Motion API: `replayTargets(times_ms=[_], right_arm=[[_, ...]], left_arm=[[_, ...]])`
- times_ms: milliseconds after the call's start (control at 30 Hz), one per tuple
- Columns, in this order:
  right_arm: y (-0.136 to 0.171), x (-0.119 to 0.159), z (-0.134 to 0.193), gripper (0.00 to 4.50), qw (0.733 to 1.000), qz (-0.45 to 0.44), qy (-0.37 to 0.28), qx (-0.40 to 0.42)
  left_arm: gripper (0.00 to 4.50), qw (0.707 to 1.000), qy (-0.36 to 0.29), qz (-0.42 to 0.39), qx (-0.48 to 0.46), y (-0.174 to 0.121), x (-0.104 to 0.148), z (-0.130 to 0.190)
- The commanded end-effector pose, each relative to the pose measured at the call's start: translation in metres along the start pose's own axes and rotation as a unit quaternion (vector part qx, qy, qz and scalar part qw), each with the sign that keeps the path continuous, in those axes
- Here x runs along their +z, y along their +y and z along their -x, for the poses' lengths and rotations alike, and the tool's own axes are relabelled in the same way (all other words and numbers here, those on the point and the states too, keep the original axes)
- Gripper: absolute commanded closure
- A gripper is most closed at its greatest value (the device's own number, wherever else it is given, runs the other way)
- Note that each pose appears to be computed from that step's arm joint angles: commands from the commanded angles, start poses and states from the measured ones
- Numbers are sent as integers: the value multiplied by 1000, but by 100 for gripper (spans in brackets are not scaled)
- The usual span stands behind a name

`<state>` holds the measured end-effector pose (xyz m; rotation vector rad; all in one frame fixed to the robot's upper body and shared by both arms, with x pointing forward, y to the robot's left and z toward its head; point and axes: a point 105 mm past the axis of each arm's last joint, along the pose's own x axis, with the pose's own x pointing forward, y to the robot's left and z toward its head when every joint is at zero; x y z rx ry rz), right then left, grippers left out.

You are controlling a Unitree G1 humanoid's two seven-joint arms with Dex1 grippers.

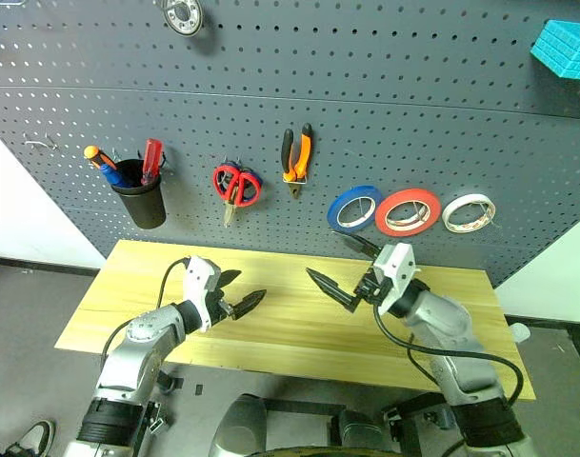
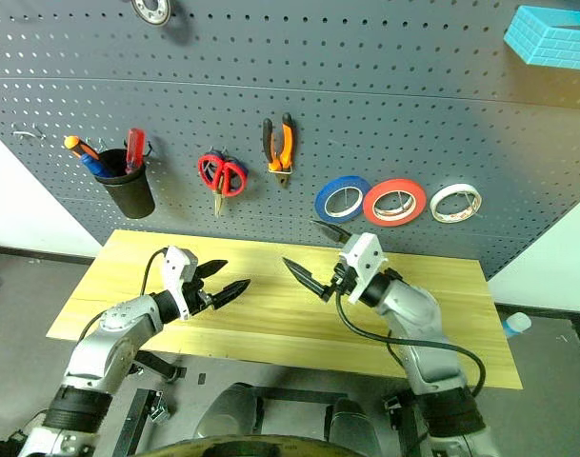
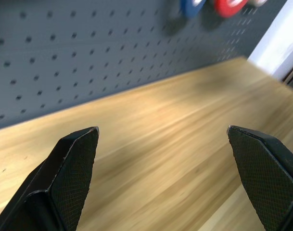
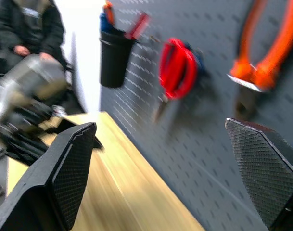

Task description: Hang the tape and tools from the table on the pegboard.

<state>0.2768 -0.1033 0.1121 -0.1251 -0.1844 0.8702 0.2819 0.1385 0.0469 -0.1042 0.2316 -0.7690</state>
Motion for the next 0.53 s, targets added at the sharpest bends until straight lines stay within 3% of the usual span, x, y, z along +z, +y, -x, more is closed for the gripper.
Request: replayTargets(times_ms=[33, 233, 533], right_arm=[[-9, 14, 12, 0, 999, 14, -18, -32], [-11, 9, 28, 0, 998, -12, -11, -60], [-9, 6, 19, 0, 998, -48, -1, -42]], left_arm=[[4, 998, -61, -13, 4, -3, 27, 6], [4, 997, -80, -19, 9, -5, 32, 7], [4, 996, -90, -18, -4, -12, 35, -2]])
